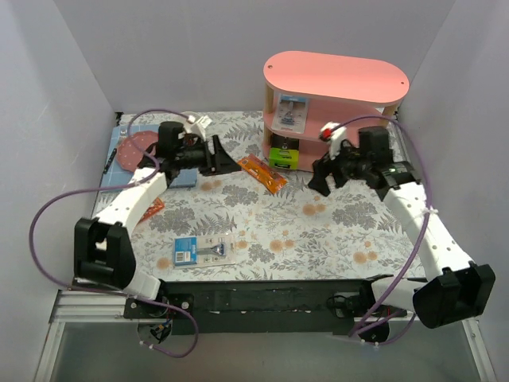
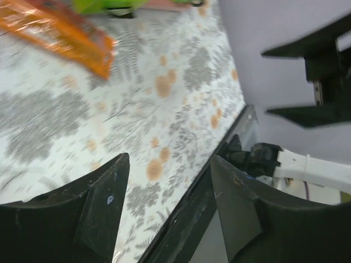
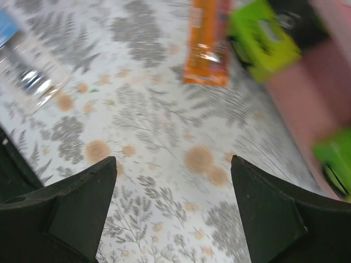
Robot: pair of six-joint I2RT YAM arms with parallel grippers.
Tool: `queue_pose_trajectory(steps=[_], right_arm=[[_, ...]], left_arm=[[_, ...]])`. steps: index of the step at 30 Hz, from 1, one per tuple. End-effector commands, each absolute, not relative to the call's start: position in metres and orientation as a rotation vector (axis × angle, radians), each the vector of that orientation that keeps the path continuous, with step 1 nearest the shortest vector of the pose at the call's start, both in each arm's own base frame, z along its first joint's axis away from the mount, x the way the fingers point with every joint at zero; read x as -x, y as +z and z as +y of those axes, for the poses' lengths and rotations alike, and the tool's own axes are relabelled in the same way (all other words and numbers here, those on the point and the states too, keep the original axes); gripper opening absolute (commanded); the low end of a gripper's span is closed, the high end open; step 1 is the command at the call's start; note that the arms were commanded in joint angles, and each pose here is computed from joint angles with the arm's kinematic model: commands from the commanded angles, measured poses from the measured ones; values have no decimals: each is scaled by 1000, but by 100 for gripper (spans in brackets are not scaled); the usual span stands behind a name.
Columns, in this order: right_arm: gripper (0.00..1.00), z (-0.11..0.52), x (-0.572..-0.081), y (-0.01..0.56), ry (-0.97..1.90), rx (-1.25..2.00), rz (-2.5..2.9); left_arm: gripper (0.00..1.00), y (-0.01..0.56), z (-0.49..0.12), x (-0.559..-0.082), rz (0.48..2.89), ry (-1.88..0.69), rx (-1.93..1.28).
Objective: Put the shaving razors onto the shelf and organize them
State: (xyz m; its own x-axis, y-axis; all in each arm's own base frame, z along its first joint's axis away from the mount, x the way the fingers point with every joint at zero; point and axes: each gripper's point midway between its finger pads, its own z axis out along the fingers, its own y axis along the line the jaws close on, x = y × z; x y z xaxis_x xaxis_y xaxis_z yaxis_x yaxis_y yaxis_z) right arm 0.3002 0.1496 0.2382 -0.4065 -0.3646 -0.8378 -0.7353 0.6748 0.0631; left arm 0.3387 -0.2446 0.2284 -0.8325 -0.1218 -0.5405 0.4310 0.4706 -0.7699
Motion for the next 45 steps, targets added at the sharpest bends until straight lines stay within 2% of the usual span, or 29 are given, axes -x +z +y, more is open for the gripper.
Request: queue_pose_trajectory(steps=[1, 3, 4, 5, 8, 10, 15, 22, 28, 33, 35, 36, 37, 40, 41, 43, 45], right_arm=[[91, 238, -261, 204, 679, 1312, 1850], [89, 282, -234, 190, 710, 1491, 1766], [89, 301, -231, 191, 711, 1536, 1707], [88, 327, -210, 171, 739, 1664, 1662], [86, 377, -185, 147, 793, 1827, 1566], [86, 400, -179, 116, 809, 1890, 1602], [84, 468, -186, 114, 798, 1882, 1548], [81, 503, -171, 77, 839, 1965, 1548], [74, 507, -134, 61, 877, 2073, 1490], [68, 500, -138, 44, 773, 2068, 1535], [53, 499, -148, 38, 721, 2016, 1580], [42, 496, -162, 33, 648, 1973, 1624], [27, 496, -171, 32, 614, 1932, 1652], [24, 489, -197, 28, 505, 1833, 1719], [18, 487, -199, 31, 507, 1830, 1719], [2, 482, -215, 51, 504, 1756, 1735], [1, 474, -228, 81, 525, 1668, 1744]], left_arm=[[61, 167, -170, -300, 2469, -1146, -41], [62, 159, -147, -294, 2506, -1138, 100], [69, 159, -138, -296, 2501, -1122, 215], [73, 152, -125, -297, 2511, -1048, 301], [75, 161, -95, -303, 2432, -1060, 500], [77, 173, -83, -306, 2365, -1087, 560], [78, 198, -69, -308, 2240, -1087, 619], [79, 217, -52, -303, 2167, -958, 635], [79, 232, -45, -307, 2125, -895, 606], [79, 238, -37, -312, 2098, -865, 629], [78, 237, -37, -312, 2098, -869, 649], [78, 236, -37, -311, 2099, -876, 652], [78, 233, -37, -312, 2105, -883, 653], [78, 230, -40, -315, 2105, -916, 635], [78, 230, -41, -317, 2101, -924, 629], [77, 232, -42, -322, 2088, -943, 609], [77, 236, -46, -324, 2076, -983, 580]])
